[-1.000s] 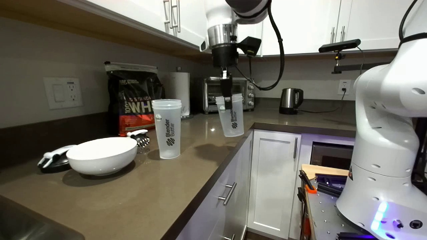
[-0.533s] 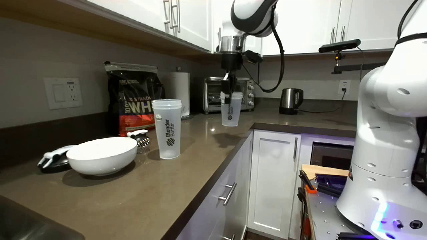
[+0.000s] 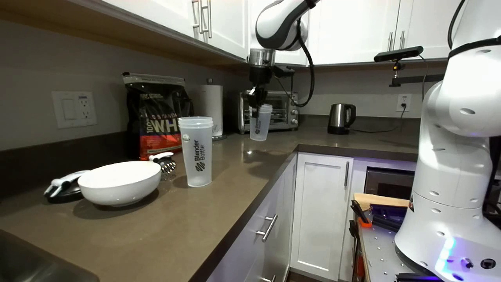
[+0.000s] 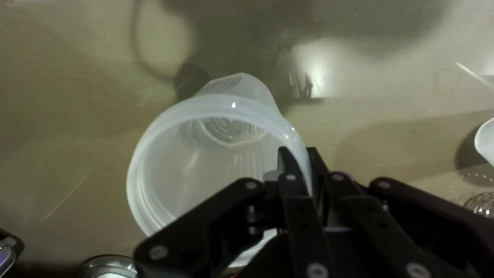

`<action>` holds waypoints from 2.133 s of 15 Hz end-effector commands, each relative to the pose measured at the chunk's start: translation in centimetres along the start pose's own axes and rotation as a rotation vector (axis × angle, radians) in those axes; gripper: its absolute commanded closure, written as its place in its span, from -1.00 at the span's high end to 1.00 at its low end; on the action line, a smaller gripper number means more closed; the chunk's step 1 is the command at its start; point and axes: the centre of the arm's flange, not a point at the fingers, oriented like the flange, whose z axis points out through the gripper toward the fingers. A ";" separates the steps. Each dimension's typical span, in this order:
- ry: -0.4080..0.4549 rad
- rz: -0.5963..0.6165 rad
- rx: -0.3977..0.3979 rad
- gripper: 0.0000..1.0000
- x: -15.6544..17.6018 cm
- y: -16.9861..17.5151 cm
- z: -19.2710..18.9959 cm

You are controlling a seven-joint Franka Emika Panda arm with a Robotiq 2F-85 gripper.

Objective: Pick the cup on the left and move it to the right on the counter

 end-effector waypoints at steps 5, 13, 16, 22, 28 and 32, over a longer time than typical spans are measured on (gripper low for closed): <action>-0.039 0.080 -0.031 -0.96 5.5 5.1 4.5; -0.055 0.272 0.116 -0.96 5.6 9.9 9.7; -0.059 0.298 0.101 -0.96 5.7 10.9 9.7; -0.070 0.295 0.059 -0.96 6.1 11.5 9.5; -0.095 0.287 0.050 -0.30 6.2 11.4 9.6; -0.121 0.277 0.041 0.19 5.6 10.9 8.9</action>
